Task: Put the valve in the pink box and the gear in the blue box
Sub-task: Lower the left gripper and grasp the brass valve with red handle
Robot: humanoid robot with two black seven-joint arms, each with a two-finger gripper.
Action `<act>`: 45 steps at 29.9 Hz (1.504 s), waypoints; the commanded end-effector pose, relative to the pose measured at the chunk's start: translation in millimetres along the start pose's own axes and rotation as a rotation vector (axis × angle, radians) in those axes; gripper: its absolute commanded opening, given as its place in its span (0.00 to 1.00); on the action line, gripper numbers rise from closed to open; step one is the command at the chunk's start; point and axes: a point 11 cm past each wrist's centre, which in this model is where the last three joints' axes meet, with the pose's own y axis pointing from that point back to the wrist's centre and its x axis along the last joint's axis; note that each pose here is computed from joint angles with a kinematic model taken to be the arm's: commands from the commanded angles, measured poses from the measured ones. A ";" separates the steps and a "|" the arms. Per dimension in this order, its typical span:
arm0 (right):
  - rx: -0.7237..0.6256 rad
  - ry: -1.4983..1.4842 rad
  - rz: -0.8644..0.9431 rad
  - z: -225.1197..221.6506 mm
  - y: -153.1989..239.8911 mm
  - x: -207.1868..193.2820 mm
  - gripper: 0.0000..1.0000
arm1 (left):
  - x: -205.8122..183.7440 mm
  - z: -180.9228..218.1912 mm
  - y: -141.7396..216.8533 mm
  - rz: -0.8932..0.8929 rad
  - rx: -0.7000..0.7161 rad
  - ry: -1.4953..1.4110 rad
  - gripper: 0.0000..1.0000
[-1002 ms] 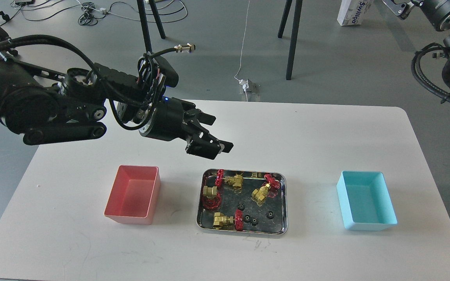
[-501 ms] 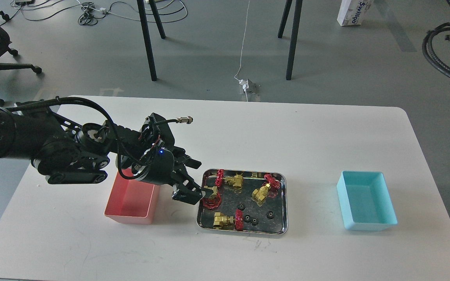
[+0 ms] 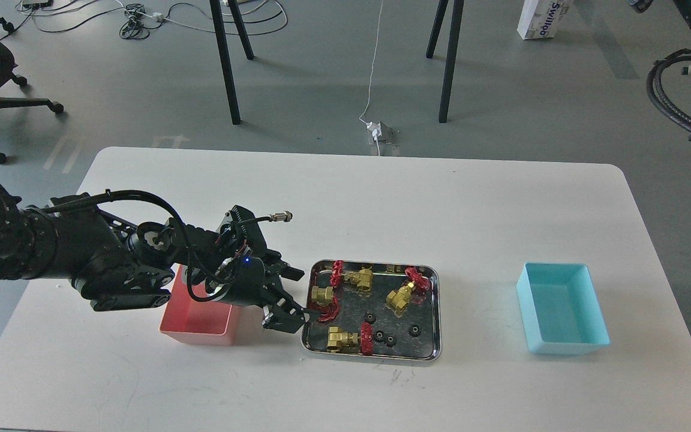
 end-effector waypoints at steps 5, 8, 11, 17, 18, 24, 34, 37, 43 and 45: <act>-0.019 -0.009 0.013 10.8 4.8 6.7 1.00 | -5.0 -4.1 -5.2 -0.003 0.014 -0.001 0.86; -0.022 -0.010 0.018 12.4 6.1 8.9 1.00 | -8.4 -7.3 -7.5 -0.006 0.025 -0.002 0.83; -0.024 -0.011 0.018 13.4 6.8 9.8 1.00 | -4.1 -5.5 -13.1 -0.002 0.020 -0.015 0.78; -0.028 -0.012 0.026 15.9 8.6 12.8 1.00 | 10.6 -0.2 -19.7 0.040 0.005 -0.015 0.74; -0.028 -0.012 0.025 15.9 8.6 12.6 1.00 | 13.2 0.7 -20.6 0.049 0.003 -0.015 0.74; -0.033 -0.013 0.035 18.3 11.3 16.9 1.00 | 17.0 1.7 -21.8 0.061 0.000 -0.014 0.72; -0.037 -0.013 0.037 20.1 12.4 18.4 1.00 | 9.3 -1.1 -22.9 0.055 0.011 -0.007 0.67; -0.042 -0.016 0.045 23.4 14.3 21.5 1.00 | 10.7 -1.4 -24.6 0.073 0.013 -0.018 0.64; -0.044 -0.016 0.048 24.2 14.8 22.3 1.00 | 6.3 1.1 -26.9 0.078 0.007 -0.018 0.60; -0.043 -0.016 0.048 23.9 14.7 22.2 1.00 | 6.1 0.6 -26.4 0.078 0.008 -0.018 0.58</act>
